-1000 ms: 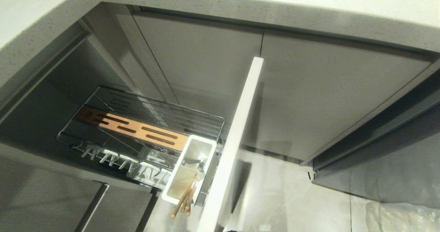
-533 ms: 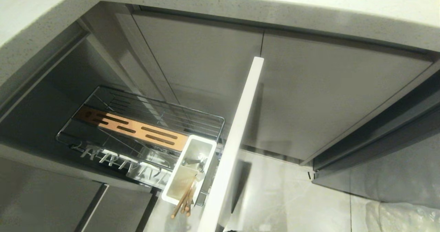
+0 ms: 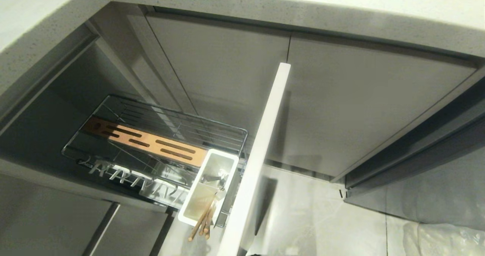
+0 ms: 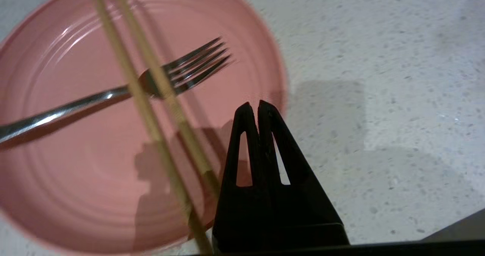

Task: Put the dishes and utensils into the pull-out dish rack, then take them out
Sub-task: Pick up the chopsticks and place it in the cupboard

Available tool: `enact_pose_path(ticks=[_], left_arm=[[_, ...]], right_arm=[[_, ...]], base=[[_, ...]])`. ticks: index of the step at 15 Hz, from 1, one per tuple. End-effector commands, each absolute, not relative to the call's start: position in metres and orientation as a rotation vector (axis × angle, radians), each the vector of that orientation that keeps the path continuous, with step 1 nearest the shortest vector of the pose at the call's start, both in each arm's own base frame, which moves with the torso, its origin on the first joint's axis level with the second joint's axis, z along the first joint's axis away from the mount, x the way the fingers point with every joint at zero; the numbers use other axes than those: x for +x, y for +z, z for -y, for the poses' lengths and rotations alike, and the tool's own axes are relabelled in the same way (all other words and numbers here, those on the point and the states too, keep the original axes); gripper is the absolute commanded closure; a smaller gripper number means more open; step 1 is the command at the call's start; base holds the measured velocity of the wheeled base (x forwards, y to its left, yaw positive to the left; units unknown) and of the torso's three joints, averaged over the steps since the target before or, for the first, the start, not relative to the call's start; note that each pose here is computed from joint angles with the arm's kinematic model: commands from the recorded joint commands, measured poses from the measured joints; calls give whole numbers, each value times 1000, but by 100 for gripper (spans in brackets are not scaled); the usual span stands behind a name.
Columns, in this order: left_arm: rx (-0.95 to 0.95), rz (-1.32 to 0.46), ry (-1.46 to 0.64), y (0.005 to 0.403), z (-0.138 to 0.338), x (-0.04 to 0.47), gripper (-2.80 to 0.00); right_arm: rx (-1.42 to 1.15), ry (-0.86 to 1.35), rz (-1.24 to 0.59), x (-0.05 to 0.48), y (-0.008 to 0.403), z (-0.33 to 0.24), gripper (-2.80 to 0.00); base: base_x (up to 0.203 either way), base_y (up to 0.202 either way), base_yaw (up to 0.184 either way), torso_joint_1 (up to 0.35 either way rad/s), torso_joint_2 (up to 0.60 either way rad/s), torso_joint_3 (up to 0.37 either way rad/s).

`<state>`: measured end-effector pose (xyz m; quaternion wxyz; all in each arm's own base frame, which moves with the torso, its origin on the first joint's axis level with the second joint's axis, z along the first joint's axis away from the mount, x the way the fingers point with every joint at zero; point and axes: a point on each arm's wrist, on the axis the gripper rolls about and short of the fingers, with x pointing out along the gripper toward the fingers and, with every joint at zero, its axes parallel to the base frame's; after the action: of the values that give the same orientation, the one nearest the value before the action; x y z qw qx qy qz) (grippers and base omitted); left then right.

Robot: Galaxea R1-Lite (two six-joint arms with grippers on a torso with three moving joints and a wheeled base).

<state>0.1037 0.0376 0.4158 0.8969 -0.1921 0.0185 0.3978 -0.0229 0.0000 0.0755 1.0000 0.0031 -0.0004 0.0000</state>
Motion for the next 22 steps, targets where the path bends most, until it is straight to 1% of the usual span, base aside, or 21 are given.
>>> enact_pose_path(ticks=[1,3,4,7,12,17,22], left_arm=[[-429,-27,844,416,-37,94,0],[-443,-24,866,414,-38,90,0],[-448,-20,872,414,-39,90,-280],[-455,-13,877,415,-41,88,-280],[-489,-53,926,408,-54,99,-280],[-533,-141,902,391,-63,109,-280],[-560,-167,875,386,-67,112,-280]], right_arm=[[6,0,0,-23,75,0,0],[6,0,0,-23,75,0,0],[6,0,0,-23,75,0,0],[6,0,0,-23,75,0,0],[6,0,0,-23,75,0,0],[6,0,0,-23,75,0,0],[6,0,0,-23,75,0,0]], base=[[0,0,0,0,0,0],[0,0,0,0,0,0],[0,0,0,0,0,0],[0,0,0,0,0,0],[0,0,0,0,0,0],[0,0,0,0,0,0],[0,0,0,0,0,0]])
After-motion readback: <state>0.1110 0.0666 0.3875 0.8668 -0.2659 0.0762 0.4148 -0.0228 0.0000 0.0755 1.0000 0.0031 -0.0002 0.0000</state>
